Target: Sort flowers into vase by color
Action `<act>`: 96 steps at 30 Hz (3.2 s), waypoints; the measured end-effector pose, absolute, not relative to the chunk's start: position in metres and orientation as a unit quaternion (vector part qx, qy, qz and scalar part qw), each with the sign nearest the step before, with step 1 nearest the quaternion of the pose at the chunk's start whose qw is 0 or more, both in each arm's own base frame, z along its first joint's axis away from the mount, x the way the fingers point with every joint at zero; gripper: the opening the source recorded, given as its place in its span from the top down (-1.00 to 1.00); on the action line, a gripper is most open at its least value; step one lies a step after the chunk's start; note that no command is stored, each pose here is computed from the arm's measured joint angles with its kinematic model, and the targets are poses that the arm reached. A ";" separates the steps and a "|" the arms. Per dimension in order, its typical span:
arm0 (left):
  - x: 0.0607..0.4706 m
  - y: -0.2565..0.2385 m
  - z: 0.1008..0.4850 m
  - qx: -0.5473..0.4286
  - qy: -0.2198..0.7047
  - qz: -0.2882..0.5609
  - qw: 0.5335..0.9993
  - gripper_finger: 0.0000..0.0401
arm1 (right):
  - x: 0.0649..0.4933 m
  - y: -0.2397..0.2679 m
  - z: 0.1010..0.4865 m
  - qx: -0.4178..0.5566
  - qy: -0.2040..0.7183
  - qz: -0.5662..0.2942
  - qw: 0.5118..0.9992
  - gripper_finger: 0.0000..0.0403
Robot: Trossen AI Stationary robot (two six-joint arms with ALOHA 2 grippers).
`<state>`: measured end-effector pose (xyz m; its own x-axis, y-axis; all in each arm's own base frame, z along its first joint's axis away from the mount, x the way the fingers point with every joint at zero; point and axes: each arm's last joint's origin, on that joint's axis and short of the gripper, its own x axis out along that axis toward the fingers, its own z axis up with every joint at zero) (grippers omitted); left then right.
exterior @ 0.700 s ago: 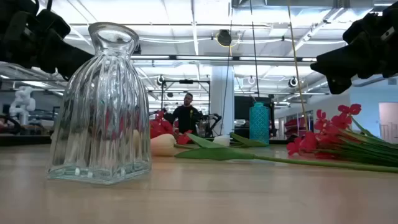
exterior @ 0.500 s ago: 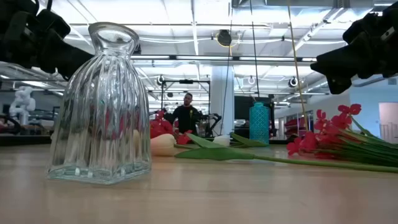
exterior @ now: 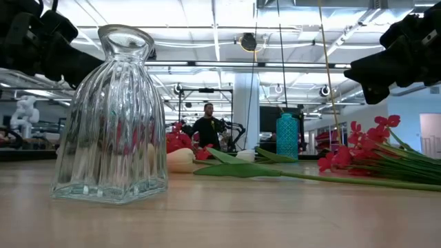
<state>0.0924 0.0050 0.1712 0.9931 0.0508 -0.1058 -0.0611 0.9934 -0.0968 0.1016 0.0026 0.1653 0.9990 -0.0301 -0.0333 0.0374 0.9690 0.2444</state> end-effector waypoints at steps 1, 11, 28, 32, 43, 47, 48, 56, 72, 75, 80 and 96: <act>0.092 0.005 0.171 -0.050 0.052 0.028 0.997 0.16 | 0.102 0.003 0.165 0.123 0.015 -0.017 0.992 0.46; 0.092 0.005 0.171 -0.050 0.052 0.028 0.997 0.16 | 0.102 0.003 0.165 0.123 0.015 -0.017 0.992 0.46; 0.092 0.005 0.171 -0.050 0.052 0.028 0.997 0.16 | 0.102 0.003 0.165 0.123 0.015 -0.017 0.992 0.46; 0.092 0.005 0.171 -0.050 0.052 0.028 0.997 0.16 | 0.102 0.003 0.165 0.123 0.014 -0.017 0.992 0.46; 0.092 0.005 0.171 -0.050 0.052 0.028 0.997 0.16 | 0.101 0.000 0.167 0.119 0.002 -0.063 0.991 0.46; 0.092 0.005 0.171 -0.050 0.052 0.028 0.997 0.16 | 0.101 -0.004 0.173 0.126 -0.039 -0.130 0.983 0.46; 0.092 0.005 0.171 -0.050 0.052 0.028 0.997 0.16 | 0.100 -0.005 0.175 0.128 -0.053 -0.142 0.980 0.46; 0.092 0.005 0.171 -0.050 0.052 0.028 0.997 0.16 | 0.099 -0.006 0.190 0.140 -0.127 -0.158 0.969 0.46; 0.092 0.005 0.171 -0.050 0.052 0.028 0.997 0.16 | 0.142 -0.013 0.348 0.015 -0.048 -0.339 0.939 0.46; 0.092 0.005 0.171 -0.050 0.052 0.028 0.997 0.16 | 0.159 -0.013 0.372 0.022 0.009 -0.363 0.931 0.46; 0.092 0.005 0.171 -0.050 0.052 0.028 0.997 0.16 | 0.180 -0.016 0.399 0.077 0.083 -0.416 0.902 0.46; 0.092 0.005 0.171 -0.050 0.052 0.028 0.997 0.16 | 0.209 -0.060 0.379 0.328 0.345 -0.433 0.765 0.46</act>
<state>0.0925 0.0049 0.1712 0.9931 0.0504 -0.1060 -0.0608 0.9934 -0.0968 0.2089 -0.0602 0.3787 0.3868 -0.4371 -0.8120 0.8896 0.4089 0.2036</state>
